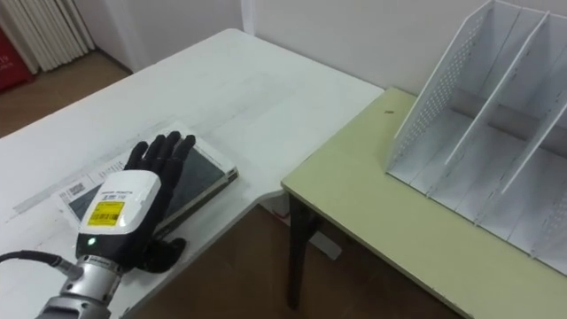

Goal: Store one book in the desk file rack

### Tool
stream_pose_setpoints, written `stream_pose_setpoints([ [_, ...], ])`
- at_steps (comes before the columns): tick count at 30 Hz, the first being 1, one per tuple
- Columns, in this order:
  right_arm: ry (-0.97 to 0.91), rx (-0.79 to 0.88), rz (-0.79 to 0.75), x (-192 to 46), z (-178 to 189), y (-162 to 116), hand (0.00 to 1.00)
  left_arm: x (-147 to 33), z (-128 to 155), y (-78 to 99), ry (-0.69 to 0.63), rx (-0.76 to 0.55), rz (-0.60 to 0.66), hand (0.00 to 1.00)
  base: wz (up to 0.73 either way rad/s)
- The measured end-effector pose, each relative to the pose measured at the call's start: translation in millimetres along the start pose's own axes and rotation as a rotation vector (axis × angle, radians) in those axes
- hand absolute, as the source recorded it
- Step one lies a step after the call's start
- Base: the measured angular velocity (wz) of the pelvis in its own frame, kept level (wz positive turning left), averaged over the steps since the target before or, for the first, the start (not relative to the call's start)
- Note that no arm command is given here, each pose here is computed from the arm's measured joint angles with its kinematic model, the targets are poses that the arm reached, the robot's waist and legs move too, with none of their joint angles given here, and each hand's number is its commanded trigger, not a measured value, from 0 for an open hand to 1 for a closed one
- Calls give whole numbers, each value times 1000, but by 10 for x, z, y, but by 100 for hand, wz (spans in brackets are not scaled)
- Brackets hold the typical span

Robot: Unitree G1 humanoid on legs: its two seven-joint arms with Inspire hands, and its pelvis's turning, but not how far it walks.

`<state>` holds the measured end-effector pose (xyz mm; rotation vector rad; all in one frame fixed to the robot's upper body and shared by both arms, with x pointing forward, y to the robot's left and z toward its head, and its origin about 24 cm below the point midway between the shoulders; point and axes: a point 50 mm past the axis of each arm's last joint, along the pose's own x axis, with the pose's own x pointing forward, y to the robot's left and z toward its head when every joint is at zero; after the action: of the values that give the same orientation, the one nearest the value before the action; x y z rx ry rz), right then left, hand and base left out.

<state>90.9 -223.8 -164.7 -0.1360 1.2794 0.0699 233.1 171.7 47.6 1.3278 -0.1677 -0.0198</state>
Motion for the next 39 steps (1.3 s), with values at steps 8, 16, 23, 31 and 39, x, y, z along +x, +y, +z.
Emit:
stream_pose_setpoints([
  [8,7,4,-4,-15,-56,-40,0,-23,-155,-38,81,18,-19,0,-2],
  [16,12,14,-11,-19,-65,-60,0,-31,-170,-51,100,17,-23,0,0],
  [23,9,22,-17,-22,-61,-77,0,-90,-252,-176,145,24,-80,0,0],
  [31,20,19,-27,-22,-51,-89,0,-174,-288,-279,177,-8,-126,0,0],
  [39,23,-25,-37,-35,-43,-139,0,-283,-335,-394,235,-54,-218,100,0],
])
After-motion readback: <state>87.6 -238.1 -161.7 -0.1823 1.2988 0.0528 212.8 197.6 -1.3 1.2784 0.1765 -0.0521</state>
